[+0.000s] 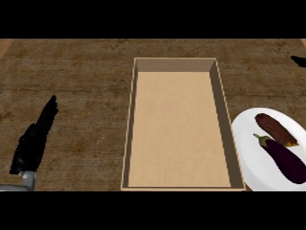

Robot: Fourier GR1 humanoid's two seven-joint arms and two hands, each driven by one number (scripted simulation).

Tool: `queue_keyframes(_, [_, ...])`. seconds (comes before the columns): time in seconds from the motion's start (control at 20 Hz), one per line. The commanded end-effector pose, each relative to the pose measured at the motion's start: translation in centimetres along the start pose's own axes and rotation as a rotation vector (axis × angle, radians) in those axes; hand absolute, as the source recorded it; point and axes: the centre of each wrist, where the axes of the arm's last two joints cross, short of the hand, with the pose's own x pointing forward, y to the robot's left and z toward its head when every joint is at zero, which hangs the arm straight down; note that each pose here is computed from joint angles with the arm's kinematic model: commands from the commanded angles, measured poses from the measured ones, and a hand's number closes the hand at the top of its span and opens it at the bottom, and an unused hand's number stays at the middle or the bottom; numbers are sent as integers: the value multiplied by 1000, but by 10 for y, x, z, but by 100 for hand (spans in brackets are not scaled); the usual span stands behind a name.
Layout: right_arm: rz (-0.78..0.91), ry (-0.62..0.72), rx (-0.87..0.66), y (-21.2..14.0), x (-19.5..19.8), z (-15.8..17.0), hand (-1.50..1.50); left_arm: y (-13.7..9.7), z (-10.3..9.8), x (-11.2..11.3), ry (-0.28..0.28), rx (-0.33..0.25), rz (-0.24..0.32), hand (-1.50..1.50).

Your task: Pick the sweet potato from the plate and place it in the cardboard box

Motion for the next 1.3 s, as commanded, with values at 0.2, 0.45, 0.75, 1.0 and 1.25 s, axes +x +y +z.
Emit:
queue_keyframes(0.2, [230,149,406,17,15,-16,-150,7,-4,-3,14,9,3,0])
queue_keyframes(0.45, [267,196,417,14,31,-34,-150,7,6,-4,19,27,7,0])
queue_keyframes(0.75, [295,244,389,42,23,-16,-150,7,0,9,6,18,4,0])
queue_keyframes(1.0, [317,284,386,97,1,-18,-150,-4,10,-17,18,10,16,0])
queue_keyframes(1.25, [328,299,413,61,1,-21,-150,3,-2,-7,8,0,12,0])
